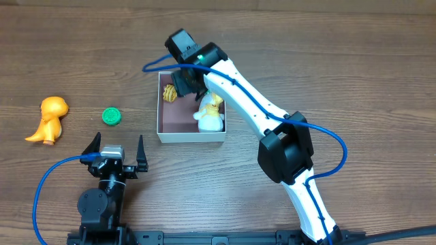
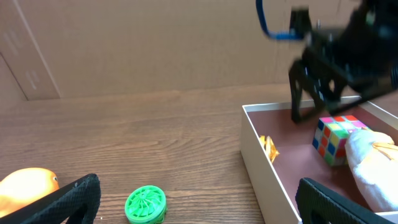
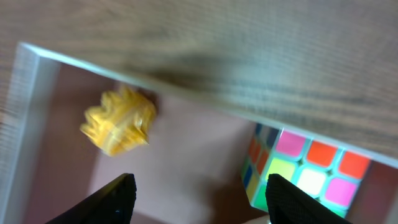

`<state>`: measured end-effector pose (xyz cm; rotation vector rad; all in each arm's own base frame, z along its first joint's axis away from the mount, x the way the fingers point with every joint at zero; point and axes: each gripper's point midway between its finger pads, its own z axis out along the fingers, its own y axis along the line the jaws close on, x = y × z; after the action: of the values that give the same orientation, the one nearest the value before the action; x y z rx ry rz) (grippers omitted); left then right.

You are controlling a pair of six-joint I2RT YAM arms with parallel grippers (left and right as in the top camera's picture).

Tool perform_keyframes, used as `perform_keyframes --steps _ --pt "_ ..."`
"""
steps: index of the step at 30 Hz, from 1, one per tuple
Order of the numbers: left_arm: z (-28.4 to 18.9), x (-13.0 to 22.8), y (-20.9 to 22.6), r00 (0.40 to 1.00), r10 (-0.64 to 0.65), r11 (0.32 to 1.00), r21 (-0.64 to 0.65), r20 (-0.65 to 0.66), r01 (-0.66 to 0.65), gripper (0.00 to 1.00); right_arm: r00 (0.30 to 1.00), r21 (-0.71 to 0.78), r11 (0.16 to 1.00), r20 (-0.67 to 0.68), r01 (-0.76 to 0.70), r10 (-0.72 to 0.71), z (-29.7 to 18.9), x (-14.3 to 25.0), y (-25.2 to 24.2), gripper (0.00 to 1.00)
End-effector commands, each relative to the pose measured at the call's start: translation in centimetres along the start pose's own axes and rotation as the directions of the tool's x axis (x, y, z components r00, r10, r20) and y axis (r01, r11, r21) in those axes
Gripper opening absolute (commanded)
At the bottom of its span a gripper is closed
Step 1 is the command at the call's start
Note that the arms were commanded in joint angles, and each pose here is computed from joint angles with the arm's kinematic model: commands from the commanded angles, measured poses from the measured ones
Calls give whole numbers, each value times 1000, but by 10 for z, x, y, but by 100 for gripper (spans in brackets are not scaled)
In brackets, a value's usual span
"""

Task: Pack container
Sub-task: 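Lower the yellow lid into the box's back left corner and open, then raise the right gripper out of the box and retract it right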

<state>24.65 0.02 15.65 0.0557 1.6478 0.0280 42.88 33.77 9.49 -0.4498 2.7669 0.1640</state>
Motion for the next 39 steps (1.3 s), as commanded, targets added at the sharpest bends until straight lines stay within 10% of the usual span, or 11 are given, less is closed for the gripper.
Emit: perform_keyframes --steps 1,15,22,29,39 --pt "0 1 0 1000 15 1000 6 0 -15 100 997 -19 1000 82 -8 10 -26 -26 4 69" --pt "0 1 0 1000 15 1000 6 0 -15 100 986 -152 988 167 6 20 -91 -50 27 69" --pt "0 1 0 1000 15 1000 6 0 -15 100 993 -220 975 118 16 11 -88 -40 39 34" --pt "0 1 0 1000 15 1000 6 0 -15 100 995 -303 953 95 30 -1 -97 -34 55 24" --pt "0 1 0 1000 15 1000 6 0 -15 100 965 70 992 247 -105 85 -142 -53 -38 25"
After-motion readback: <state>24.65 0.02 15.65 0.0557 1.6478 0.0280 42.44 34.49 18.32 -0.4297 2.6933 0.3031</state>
